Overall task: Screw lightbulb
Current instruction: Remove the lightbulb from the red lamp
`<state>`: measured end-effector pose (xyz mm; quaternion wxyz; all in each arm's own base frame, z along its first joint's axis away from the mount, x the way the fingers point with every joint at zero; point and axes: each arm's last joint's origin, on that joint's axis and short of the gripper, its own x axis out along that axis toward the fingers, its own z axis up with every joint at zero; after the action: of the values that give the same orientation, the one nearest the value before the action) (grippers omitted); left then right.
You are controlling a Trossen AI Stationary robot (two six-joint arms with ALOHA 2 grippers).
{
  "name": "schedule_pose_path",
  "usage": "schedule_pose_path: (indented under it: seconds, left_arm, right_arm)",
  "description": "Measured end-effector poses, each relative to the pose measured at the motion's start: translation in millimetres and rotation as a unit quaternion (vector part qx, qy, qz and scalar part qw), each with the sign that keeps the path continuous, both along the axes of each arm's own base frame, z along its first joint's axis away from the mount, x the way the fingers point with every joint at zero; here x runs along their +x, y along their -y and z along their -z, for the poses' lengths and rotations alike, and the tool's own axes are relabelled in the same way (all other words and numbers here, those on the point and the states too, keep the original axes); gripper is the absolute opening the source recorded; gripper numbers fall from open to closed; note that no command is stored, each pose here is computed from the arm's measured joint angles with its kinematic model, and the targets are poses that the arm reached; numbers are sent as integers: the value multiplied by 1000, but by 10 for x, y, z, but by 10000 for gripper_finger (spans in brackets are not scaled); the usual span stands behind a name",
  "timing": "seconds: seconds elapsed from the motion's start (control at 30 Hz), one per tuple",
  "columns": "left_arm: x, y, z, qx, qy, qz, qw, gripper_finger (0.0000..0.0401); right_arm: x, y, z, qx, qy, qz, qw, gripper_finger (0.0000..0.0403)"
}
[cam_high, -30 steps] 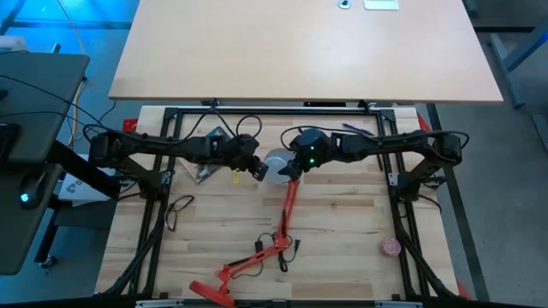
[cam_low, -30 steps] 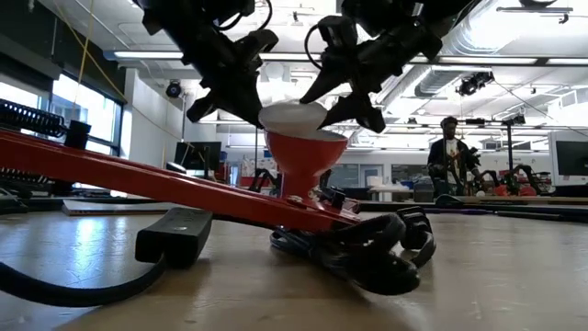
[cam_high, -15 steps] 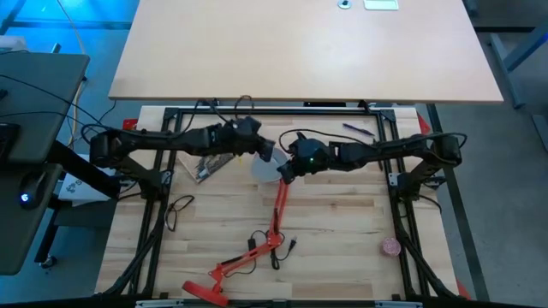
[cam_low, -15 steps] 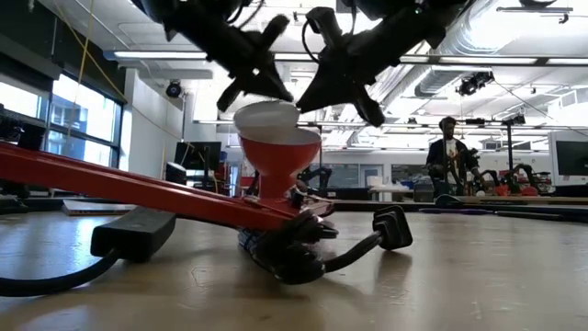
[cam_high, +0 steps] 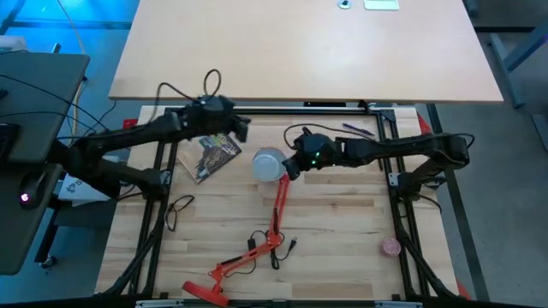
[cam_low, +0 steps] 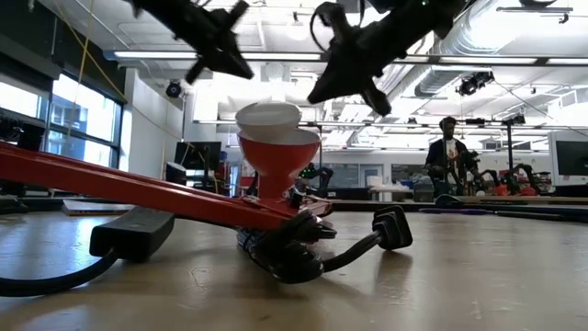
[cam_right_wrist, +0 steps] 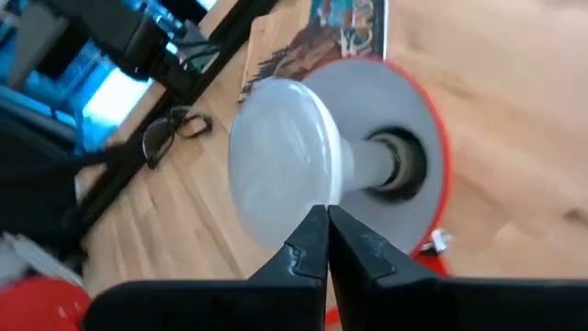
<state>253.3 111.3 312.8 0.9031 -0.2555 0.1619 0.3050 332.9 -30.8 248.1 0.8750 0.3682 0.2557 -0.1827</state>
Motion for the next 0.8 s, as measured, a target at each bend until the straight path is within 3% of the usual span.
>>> schedule_pose_path:
  seconds: [0.2, 0.3, 0.43, 0.67, 0.8]
  left_arm:
    - [-339, 388, 134, -57, -114, 52, 990, 0]
    - [-382, 607, 286, -79, -126, 76, 986, 0]
    - [-361, 828, 537, -117, -147, 90, 978, 0]
    - [-368, 1152, 755, -107, -162, 125, 973, 0]
    - [-388, 1255, 853, -111, -166, 101, 975, 0]
  right_arm:
    - [-144, 22, -198, -52, 11, -111, 992, 0]
    - [-165, -47, -167, -53, -1, -186, 981, 0]
    - [-38, -110, -254, -70, -15, -229, 971, 0]
    - [262, 72, -501, -140, -121, -275, 944, 0]
    - [313, 257, -398, -154, -220, -267, 926, 0]
